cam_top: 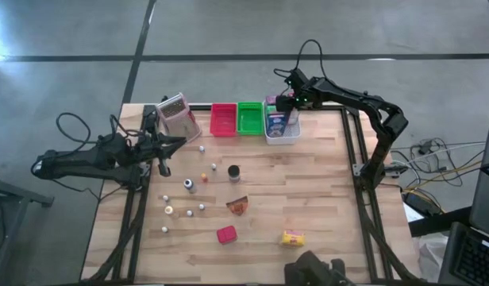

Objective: Pick & Place Kitchen Items
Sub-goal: Put the red cereal box into the white bin

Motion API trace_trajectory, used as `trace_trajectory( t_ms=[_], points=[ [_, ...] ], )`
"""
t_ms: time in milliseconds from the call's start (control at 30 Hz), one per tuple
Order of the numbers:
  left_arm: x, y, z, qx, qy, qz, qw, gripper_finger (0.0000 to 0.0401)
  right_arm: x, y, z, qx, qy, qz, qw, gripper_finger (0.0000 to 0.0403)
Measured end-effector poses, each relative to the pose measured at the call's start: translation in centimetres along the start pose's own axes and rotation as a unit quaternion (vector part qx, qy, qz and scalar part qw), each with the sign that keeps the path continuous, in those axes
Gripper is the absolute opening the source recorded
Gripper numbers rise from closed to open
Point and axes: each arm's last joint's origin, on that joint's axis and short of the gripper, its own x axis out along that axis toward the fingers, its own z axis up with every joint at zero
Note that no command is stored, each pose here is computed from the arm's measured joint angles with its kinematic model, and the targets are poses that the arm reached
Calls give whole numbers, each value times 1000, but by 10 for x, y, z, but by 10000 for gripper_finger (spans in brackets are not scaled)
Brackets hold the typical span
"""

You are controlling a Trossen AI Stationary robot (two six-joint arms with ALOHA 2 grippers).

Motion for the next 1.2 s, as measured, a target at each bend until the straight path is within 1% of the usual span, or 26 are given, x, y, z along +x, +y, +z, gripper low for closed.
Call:
trace_trajectory(
  t_ms=[133,300,500,1200],
  points=[
    [0,0,0,0,0,0,1000,39,1,0,-2,-3,7,4,1000,159],
    [0,0,0,0,0,0,1000,39,2,1,-3,-8,23,19,1000,181],
    [0,0,0,0,0,0,1000,39,2,3,-5,-16,25,22,999,201],
    [0,0,0,0,0,0,1000,39,-2,6,-5,-31,20,26,999,215]
  ],
)
